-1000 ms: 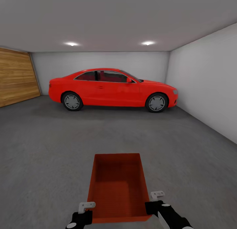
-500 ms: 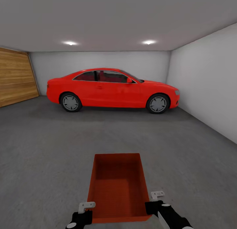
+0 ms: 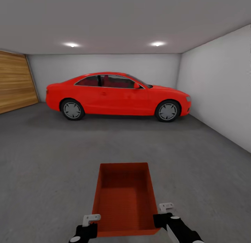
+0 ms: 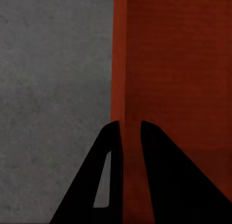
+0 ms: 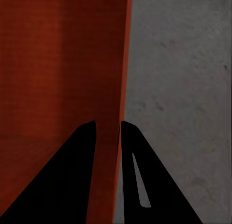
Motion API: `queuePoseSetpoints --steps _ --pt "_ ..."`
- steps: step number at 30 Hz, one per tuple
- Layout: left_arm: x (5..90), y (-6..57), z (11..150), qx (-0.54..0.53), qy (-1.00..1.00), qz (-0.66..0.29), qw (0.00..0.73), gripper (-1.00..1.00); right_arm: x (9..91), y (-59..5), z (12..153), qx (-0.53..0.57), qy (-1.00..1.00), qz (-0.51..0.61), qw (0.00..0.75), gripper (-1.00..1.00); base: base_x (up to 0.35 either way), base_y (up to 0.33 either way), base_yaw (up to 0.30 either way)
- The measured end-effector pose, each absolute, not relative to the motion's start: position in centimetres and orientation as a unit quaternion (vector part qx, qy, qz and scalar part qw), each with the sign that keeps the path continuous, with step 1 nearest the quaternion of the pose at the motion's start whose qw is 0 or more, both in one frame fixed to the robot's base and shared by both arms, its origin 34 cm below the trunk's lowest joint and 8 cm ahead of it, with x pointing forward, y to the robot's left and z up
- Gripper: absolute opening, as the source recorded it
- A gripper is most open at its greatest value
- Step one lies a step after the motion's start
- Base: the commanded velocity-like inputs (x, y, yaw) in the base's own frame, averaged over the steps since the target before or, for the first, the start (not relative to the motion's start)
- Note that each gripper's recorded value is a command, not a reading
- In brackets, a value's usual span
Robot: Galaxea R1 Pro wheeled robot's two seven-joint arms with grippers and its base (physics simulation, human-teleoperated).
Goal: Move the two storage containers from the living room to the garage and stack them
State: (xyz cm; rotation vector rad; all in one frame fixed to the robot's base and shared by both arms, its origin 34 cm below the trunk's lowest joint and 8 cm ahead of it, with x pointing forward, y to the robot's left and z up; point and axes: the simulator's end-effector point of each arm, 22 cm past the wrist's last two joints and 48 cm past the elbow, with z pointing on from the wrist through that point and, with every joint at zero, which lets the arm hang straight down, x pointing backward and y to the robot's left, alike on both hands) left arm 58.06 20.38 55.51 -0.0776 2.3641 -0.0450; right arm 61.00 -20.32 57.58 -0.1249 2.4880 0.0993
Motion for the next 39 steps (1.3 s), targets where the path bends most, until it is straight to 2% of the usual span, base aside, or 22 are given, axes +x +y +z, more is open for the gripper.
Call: queuePoseSetpoints --steps 27,39 --pt "58.08 20.36 55.53 -0.030 0.925 -0.017 0.378 -1.00 61.02 -20.34 57.59 -0.047 0.946 0.036 0.319 -1.00 0.305 0.000 -0.272" --pt "58.08 20.17 55.53 -0.030 0.925 -0.016 0.378 -1.00 61.04 -20.56 57.57 -0.047 0.946 0.037 0.319 -1.00 0.222 0.000 -0.285"
